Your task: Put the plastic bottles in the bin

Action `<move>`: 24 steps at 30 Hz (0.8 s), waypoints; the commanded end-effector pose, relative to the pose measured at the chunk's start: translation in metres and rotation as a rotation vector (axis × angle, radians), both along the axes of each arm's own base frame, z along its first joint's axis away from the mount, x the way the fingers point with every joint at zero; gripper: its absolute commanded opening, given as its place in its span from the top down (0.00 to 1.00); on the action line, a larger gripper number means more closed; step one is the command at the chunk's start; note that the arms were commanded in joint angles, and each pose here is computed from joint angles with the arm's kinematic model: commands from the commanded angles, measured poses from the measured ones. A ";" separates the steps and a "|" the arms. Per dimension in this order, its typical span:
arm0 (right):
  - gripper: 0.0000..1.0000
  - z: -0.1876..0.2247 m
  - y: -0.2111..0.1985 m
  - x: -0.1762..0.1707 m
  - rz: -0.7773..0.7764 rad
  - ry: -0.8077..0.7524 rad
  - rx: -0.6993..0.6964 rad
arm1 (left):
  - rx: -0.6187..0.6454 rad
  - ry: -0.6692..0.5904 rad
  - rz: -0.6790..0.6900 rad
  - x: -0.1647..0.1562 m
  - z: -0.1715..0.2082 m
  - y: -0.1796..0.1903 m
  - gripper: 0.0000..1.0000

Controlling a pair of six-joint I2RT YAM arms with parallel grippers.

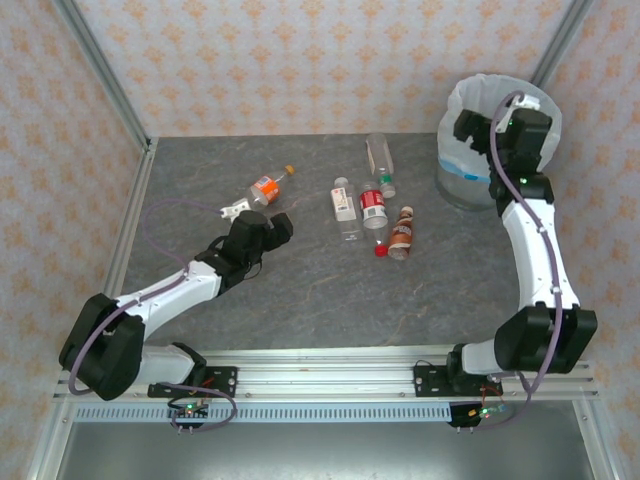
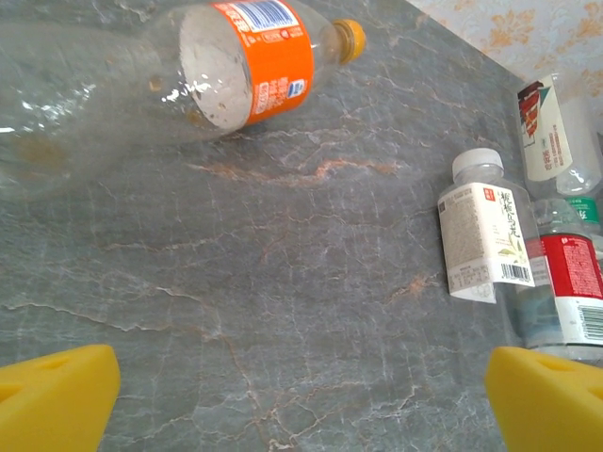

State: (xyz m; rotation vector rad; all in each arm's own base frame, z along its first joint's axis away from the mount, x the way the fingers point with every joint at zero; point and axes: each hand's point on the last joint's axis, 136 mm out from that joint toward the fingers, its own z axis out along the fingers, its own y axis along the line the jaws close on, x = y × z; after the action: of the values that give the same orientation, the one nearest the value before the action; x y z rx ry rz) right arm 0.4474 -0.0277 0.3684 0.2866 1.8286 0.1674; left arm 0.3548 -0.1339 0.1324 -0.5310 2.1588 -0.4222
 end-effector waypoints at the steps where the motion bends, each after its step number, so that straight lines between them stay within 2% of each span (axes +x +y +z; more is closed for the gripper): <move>1: 0.01 0.000 0.051 -0.013 0.181 -0.013 0.023 | -0.051 -0.043 0.000 0.013 0.018 -0.007 0.00; 5: 0.01 -0.029 0.081 -0.033 0.253 0.042 0.016 | -0.072 -0.046 0.003 0.015 0.018 -0.009 0.00; 9: 0.01 -0.067 0.094 -0.052 0.265 0.137 0.000 | -0.099 -0.048 -0.004 0.017 0.019 -0.014 0.00; 17: 0.01 -0.147 0.096 -0.075 0.217 0.318 0.123 | -0.151 -0.039 -0.035 0.023 0.020 -0.027 0.00; 24: 0.01 -0.210 0.089 -0.099 0.165 0.525 0.102 | -0.205 -0.025 -0.009 0.021 0.022 -0.036 0.00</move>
State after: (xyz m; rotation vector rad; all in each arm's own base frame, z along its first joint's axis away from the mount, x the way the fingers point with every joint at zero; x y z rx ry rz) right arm 0.3573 0.0674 0.1786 0.2161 2.2961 0.3737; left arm 0.3684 -0.1623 0.1337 -0.5879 2.1672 -0.5983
